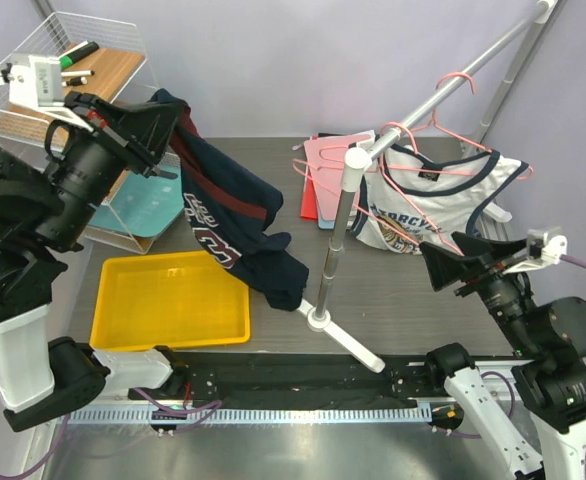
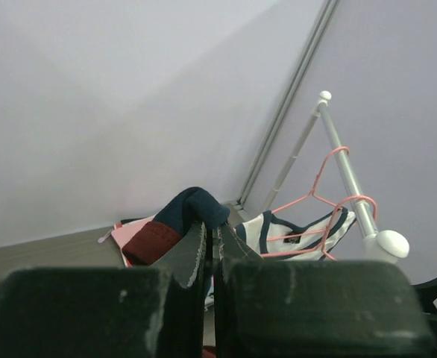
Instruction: Remove the tank top from the hanger
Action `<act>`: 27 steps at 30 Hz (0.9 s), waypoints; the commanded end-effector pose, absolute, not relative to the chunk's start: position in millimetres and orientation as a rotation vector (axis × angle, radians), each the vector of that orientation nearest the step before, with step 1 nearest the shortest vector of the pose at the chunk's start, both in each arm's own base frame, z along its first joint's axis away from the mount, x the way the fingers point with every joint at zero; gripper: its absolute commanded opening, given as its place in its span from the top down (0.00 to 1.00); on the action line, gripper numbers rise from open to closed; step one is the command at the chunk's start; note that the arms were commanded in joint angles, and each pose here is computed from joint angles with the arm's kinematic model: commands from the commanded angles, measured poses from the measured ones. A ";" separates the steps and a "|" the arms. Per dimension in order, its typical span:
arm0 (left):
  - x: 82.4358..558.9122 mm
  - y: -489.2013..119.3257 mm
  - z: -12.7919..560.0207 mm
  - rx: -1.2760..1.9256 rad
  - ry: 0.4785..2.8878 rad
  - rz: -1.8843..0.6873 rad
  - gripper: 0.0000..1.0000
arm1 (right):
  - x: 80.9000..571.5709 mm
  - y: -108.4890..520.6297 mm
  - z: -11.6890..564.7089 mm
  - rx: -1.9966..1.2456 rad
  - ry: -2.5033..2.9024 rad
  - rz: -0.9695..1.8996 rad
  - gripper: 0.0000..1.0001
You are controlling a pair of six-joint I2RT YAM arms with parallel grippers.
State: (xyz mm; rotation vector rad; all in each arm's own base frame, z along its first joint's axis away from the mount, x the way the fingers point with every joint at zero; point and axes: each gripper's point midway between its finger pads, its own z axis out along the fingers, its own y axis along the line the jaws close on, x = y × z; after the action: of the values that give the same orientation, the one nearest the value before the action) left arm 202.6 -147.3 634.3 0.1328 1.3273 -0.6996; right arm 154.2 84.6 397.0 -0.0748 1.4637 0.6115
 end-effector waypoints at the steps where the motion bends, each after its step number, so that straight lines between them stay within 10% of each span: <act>1: 165.7 -130.7 684.5 0.136 1.138 -0.812 1.00 | 141.9 65.7 427.6 0.021 1.369 0.590 0.19; 27: 191.3 -14.2 684.5 -0.055 1.152 -0.062 1.00 | 113.2 76.0 404.0 -0.094 1.451 0.632 0.19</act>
State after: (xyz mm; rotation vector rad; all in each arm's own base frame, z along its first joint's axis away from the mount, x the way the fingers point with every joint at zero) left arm 199.3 -56.5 666.3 0.0376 1.2141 -0.2411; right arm 122.0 77.3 393.5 -0.0673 1.4812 0.6368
